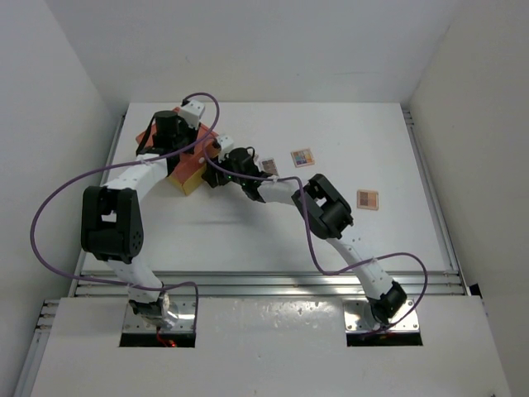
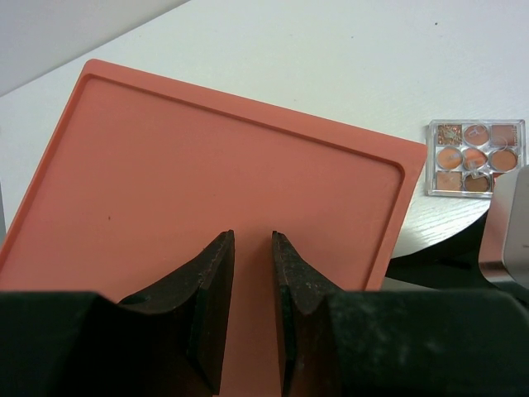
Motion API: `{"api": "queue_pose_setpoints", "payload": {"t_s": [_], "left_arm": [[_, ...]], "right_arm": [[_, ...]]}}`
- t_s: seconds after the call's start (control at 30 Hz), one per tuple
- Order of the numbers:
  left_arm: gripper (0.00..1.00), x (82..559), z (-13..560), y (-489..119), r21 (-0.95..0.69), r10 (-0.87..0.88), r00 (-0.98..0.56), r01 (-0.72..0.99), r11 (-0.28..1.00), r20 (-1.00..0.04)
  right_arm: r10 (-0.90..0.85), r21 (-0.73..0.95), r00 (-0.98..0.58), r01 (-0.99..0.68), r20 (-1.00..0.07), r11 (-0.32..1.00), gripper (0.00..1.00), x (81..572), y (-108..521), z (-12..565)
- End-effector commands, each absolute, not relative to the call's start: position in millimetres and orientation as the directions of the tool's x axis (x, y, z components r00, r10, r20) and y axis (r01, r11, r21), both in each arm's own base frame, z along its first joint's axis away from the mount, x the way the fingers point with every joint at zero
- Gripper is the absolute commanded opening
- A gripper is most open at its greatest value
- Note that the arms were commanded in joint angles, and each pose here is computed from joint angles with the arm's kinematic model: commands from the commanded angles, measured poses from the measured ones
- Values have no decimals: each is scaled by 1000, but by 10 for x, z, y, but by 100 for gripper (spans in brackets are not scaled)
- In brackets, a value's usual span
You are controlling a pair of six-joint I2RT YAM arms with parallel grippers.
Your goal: Organize the makeup
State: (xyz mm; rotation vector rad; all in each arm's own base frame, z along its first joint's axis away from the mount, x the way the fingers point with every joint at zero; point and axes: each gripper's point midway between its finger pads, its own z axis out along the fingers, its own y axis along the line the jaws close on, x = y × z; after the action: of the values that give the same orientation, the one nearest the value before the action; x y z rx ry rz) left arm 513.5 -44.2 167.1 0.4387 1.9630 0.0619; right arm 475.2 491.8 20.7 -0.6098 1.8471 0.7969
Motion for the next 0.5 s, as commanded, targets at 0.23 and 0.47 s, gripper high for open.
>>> {"api": "queue_pose_setpoints", "payload": {"t_s": [0.23,0.47], "left_arm": [[31,4776,1093,-451,164,331,-536,335,928,-777],[31,4776,1093,-451,164,331,-536,335,928,-777]], "right_arm": [[-20,225,-310,-733,-951,642,45,4909,5016,426],[-13,202,-270,-751,-963,629,27,4913,5033,555]]}}
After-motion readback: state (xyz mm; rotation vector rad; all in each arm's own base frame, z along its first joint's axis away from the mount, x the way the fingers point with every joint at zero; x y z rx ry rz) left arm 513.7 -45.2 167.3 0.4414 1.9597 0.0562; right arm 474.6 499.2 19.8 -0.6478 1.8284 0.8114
